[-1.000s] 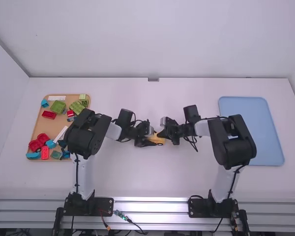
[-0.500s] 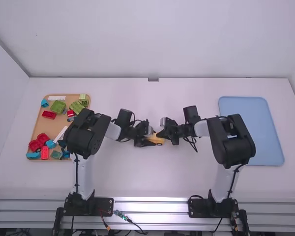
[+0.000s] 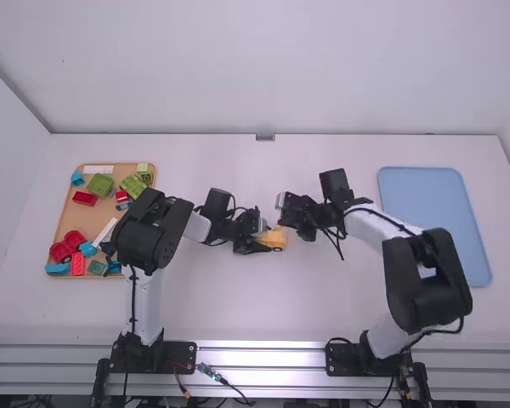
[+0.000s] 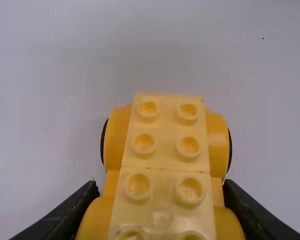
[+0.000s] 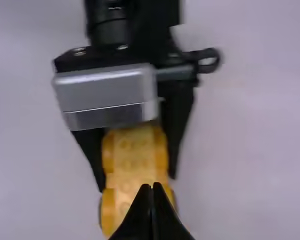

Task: Assemble lego blocks to make yellow taxi

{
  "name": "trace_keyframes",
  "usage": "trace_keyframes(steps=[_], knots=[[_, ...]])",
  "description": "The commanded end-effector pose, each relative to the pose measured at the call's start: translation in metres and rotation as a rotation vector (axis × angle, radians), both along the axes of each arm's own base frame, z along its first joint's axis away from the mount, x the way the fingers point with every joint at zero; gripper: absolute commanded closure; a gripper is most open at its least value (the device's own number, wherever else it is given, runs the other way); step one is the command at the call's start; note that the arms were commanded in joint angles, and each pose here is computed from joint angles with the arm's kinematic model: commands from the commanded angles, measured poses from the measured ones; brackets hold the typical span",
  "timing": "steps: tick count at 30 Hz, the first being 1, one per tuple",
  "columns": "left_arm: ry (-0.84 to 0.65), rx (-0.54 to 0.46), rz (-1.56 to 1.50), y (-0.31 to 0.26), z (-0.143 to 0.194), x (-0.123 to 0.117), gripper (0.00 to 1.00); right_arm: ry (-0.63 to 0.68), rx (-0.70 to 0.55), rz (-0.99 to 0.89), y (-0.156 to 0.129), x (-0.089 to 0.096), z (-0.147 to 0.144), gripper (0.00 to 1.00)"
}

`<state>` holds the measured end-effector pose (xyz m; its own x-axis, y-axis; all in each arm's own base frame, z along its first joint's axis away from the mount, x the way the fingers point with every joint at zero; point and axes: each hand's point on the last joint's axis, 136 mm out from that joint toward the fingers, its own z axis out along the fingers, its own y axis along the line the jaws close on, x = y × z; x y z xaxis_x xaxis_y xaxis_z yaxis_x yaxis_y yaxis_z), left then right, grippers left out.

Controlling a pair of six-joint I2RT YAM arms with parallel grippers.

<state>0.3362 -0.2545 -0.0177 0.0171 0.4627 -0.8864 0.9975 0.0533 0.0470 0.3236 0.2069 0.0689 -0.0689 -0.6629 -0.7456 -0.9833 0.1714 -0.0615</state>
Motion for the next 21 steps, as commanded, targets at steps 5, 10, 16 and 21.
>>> trace_keyframes(steps=[5,10,16,21], knots=[[0.008,0.11,0.062,0.009,-0.024,0.004,0.92,-0.012,-0.312,-0.332,-0.061,0.022,0.028,0.92],[0.02,0.164,0.119,0.016,-0.032,0.011,0.85,0.056,-0.447,-0.459,-0.091,0.009,0.025,0.74],[0.064,0.236,0.221,0.027,-0.043,0.019,0.67,0.19,-0.423,-0.563,-0.092,-0.003,0.012,0.45],[0.068,0.248,0.205,0.028,-0.045,0.015,0.49,0.273,-0.446,-0.603,-0.096,-0.015,-0.014,0.08]])
